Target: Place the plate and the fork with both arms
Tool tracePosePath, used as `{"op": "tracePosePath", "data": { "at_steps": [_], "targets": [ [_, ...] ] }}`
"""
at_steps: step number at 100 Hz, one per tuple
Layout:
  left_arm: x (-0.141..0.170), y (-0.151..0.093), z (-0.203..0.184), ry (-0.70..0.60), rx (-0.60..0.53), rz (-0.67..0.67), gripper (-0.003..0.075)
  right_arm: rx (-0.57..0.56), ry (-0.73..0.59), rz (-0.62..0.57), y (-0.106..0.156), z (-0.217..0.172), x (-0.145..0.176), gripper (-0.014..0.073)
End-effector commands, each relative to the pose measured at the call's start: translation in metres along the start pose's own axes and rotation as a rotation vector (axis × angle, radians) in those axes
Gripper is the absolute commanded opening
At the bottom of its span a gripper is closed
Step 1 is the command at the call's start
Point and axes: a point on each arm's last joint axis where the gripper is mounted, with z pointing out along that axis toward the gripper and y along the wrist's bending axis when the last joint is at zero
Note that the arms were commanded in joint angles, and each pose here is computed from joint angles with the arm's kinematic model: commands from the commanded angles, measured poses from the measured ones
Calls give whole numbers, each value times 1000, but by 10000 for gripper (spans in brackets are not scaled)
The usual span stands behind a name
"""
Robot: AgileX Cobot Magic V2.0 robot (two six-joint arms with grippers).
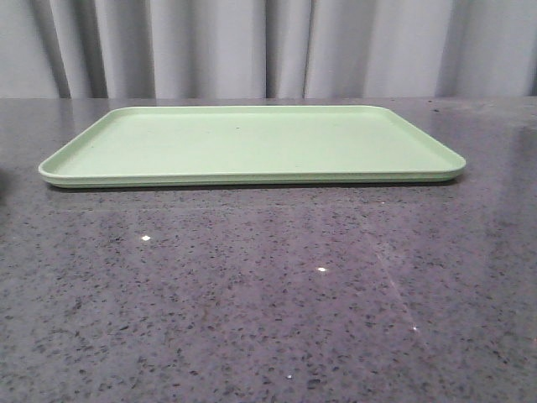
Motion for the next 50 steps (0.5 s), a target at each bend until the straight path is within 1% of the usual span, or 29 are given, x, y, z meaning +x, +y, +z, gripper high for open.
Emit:
{"op": "tracePosePath", "data": {
  "at_steps": [1,13,27,50],
  "targets": [
    [-17,4,4,-13,-17,-24,492,-20,-86,-9,3,-3,-15,488],
    [-19,14,24,97,-54,-60,492,-20,-86,-9,3,-3,-15,488],
    [-20,24,44,187,-80,-89,492,-20,-86,-9,3,-3,-15,488],
    [-17,23,71,280,-42,-90,492,-20,-86,-9,3,-3,-15,488]
  ]
}}
